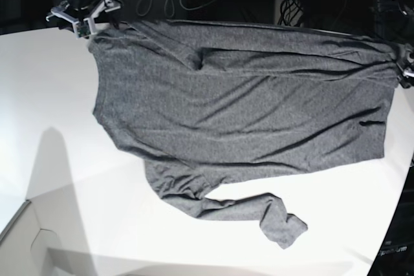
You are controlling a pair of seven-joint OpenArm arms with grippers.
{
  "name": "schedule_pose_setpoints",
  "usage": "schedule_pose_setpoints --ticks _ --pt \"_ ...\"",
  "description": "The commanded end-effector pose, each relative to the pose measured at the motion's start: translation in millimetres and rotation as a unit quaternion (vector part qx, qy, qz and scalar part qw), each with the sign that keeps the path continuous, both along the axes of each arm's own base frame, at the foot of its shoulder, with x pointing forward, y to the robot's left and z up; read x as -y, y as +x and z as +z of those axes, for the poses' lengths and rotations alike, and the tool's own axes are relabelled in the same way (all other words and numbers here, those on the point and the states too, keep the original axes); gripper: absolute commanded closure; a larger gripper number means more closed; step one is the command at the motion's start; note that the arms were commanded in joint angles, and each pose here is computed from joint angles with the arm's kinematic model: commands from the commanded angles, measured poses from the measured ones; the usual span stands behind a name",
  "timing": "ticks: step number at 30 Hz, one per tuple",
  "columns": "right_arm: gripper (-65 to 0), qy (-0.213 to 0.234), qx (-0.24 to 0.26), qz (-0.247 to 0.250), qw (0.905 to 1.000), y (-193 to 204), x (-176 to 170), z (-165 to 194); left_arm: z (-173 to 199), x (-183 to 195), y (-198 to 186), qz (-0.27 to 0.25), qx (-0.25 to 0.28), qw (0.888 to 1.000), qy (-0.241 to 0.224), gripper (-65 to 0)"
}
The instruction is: Layout the t-shirt on the table in an organized manner, then fold the t-shirt properly
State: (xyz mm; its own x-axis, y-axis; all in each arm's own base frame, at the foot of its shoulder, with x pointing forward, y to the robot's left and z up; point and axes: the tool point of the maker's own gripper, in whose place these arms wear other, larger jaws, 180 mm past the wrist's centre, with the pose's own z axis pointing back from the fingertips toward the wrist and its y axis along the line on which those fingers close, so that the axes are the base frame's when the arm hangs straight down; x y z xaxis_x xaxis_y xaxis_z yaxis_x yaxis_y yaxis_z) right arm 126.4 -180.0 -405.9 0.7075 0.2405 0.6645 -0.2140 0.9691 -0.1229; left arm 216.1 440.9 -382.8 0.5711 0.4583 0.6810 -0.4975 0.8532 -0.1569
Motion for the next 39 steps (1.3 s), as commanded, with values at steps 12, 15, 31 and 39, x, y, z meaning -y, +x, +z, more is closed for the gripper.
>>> schedule_pose_setpoints --ticks 12,15,31,39 --pt "-43.3 -0.027 0.077 -0.018 0.9965 34 23 42 38 -12 34 0.002 0.061 0.998 0.022 -34.2" --pt "-43.3 -0.030 0.086 -0.020 0.9957 42 26 45 51 -11 57 0.002 0.088 0.996 0.020 -34.2" --pt "-43.3 -0.030 0.109 -0.021 0.9933 60 26 53 3 26 186 -0.065 0.072 0.995 0.030 -34.2" --pt "-43.3 -0.030 0.111 -0.021 0.9932 62 26 53 -7 33 199 -0.073 0.098 0.992 0.035 -34.2"
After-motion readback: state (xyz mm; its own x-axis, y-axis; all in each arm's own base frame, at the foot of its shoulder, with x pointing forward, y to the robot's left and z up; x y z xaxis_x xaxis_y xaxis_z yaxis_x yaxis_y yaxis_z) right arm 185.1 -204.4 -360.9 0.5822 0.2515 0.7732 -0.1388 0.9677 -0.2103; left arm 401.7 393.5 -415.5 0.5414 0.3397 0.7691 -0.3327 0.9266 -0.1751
